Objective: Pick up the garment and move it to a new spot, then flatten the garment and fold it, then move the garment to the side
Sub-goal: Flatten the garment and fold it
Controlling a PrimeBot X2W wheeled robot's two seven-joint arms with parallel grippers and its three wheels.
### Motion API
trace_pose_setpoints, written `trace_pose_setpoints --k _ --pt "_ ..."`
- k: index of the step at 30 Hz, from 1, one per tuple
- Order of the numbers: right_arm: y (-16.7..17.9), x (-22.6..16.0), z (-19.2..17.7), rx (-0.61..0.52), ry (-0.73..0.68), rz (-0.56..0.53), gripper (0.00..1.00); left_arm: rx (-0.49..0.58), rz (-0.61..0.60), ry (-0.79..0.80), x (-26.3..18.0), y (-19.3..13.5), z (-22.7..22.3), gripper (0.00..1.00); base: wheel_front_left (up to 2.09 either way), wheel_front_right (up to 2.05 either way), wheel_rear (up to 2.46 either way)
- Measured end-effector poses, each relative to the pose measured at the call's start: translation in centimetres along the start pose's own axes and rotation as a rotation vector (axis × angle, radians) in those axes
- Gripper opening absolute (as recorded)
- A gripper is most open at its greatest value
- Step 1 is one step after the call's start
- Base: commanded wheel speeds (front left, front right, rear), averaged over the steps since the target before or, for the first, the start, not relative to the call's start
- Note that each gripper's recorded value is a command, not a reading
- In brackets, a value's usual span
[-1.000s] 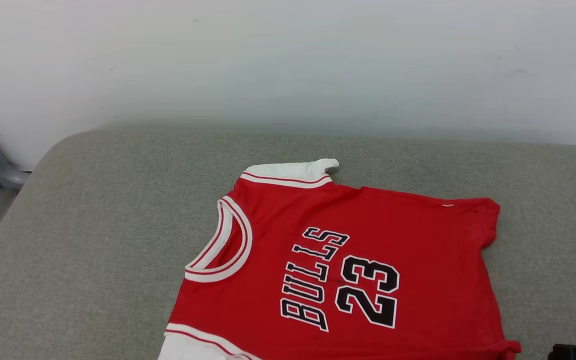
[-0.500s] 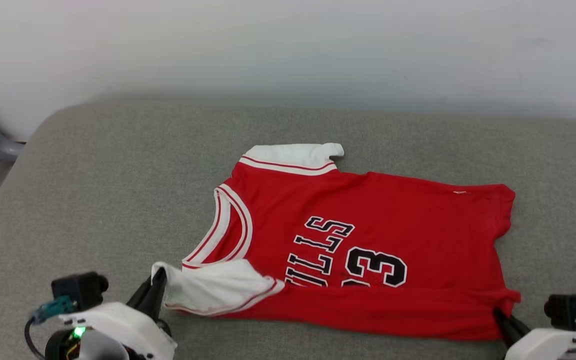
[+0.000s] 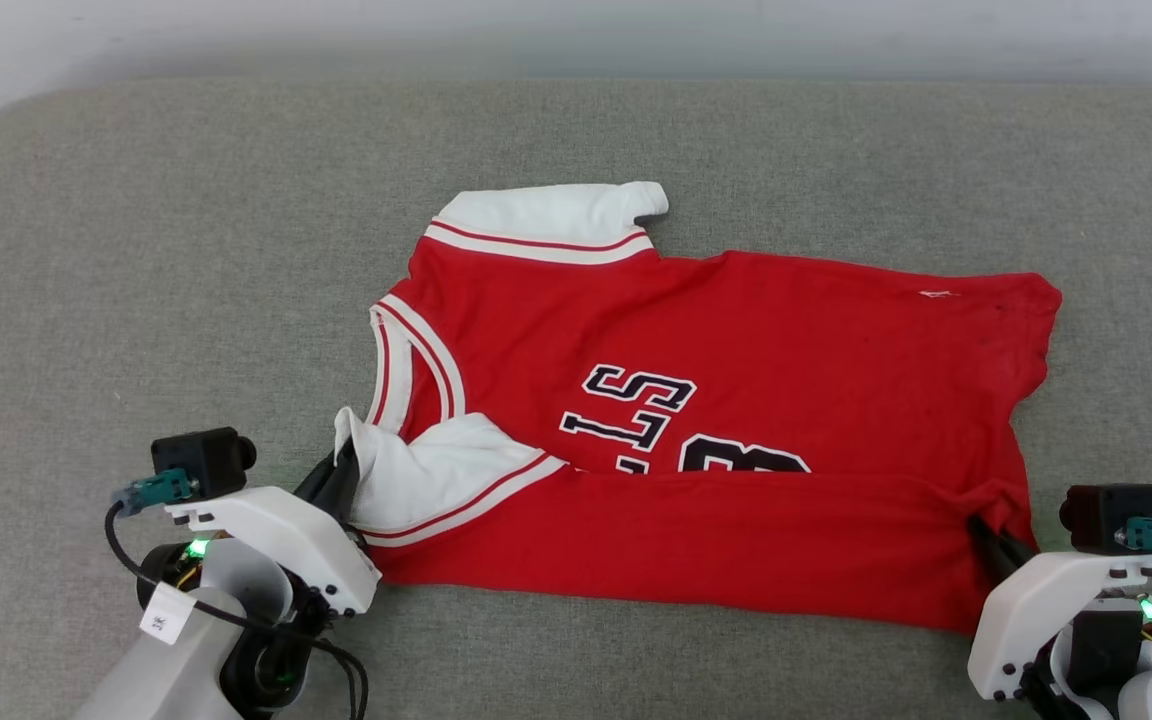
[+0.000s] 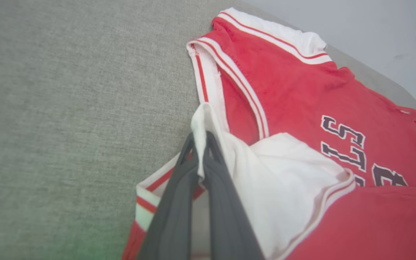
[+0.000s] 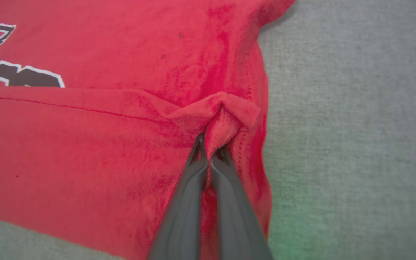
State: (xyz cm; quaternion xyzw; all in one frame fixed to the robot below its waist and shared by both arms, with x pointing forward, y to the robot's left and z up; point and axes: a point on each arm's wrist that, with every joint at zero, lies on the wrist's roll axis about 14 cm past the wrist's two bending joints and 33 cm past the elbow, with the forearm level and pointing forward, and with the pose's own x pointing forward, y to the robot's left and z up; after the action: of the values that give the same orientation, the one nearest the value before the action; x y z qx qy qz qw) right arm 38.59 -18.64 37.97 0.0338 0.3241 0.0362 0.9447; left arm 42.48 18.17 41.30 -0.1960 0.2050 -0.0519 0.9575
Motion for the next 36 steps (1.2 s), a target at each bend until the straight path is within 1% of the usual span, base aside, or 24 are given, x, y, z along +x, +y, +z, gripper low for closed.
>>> trace_pose_setpoints --k 1,2,3,4,5,6,7,8,9,15,17,21,24,27,32,36 --pt "0.0 0.3 -0.2 0.003 0.001 0.0 0.02 -0.006 0.006 0.021 0.3 0.3 -0.7 0.0 0.0 0.0 0.0" --pt "-0.1 0.5 -0.5 0.006 0.008 -0.002 0.19 -0.009 0.005 0.041 0.5 0.4 -1.3 0.0 0.0 0.0 0.0" --pt "-0.1 0.7 -0.8 0.013 0.013 -0.002 0.4 -0.01 0.005 0.061 0.7 0.5 -1.8 0.0 0.0 0.0 0.0" --pt "-0.1 0.8 -1.0 0.016 0.017 -0.003 0.5 -0.016 -0.002 0.079 0.8 0.5 -2.3 0.0 0.0 0.0 0.0" --pt "0.0 0.9 -1.2 0.018 0.016 -0.003 1.0 -0.019 -0.003 0.094 0.9 0.6 -2.6 0.11 0.0 0.0 0.0" --pt "0.1 0.9 -1.2 0.026 0.01 0.0 1.0 -0.021 -0.006 0.1 0.9 0.6 -2.7 0.27 0.0 0.0 0.0" --pt "0.1 0.9 -0.9 0.031 -0.01 0.001 1.0 -0.025 -0.006 0.104 0.9 0.6 -2.9 0.41 0.0 0.0 0.0" --pt "0.2 0.9 -0.3 0.033 -0.045 0.001 1.0 -0.027 -0.008 0.102 0.9 0.5 -2.8 0.87 0.0 0.0 0.0" --pt "0.4 0.8 0.3 0.041 -0.082 0.006 1.0 -0.026 -0.003 0.096 0.9 0.6 -2.6 1.0 0.0 0.0 0.0" --pt "0.3 -1.0 4.4 0.06 -0.316 0.001 1.0 -0.009 0.016 0.044 -0.1 1.3 -0.8 1.0 0.0 0.0 0.0" --pt "0.3 -1.9 5.1 0.062 -0.366 -0.001 1.0 0.005 0.02 0.037 -0.6 1.6 0.0 1.0 0.0 0.0 0.0" --pt "0.2 -3.7 6.2 0.062 -0.426 -0.003 1.0 0.035 0.006 0.077 -1.9 1.6 0.9 1.0 0.0 0.0 0.0" --pt "0.2 -4.8 6.5 0.06 -0.451 -0.006 1.0 0.055 -0.001 0.14 -2.9 1.8 1.1 1.0 0.0 0.0 0.0" --pt "0.1 -5.5 6.8 0.056 -0.465 -0.01 1.0 0.064 -0.017 0.237 -3.5 1.5 0.5 1.0 0.0 0.0 0.0" --pt "0.1 -5.8 6.8 0.055 -0.462 -0.012 1.0 0.044 -0.026 0.432 -4.6 1.4 -2.2 1.0 0.0 0.0 0.0" --pt "-0.3 -5.6 6.5 0.061 -0.452 -0.023 1.0 0.029 -0.005 0.533 -4.8 2.0 -3.9 1.0 0.0 0.0 0.0"
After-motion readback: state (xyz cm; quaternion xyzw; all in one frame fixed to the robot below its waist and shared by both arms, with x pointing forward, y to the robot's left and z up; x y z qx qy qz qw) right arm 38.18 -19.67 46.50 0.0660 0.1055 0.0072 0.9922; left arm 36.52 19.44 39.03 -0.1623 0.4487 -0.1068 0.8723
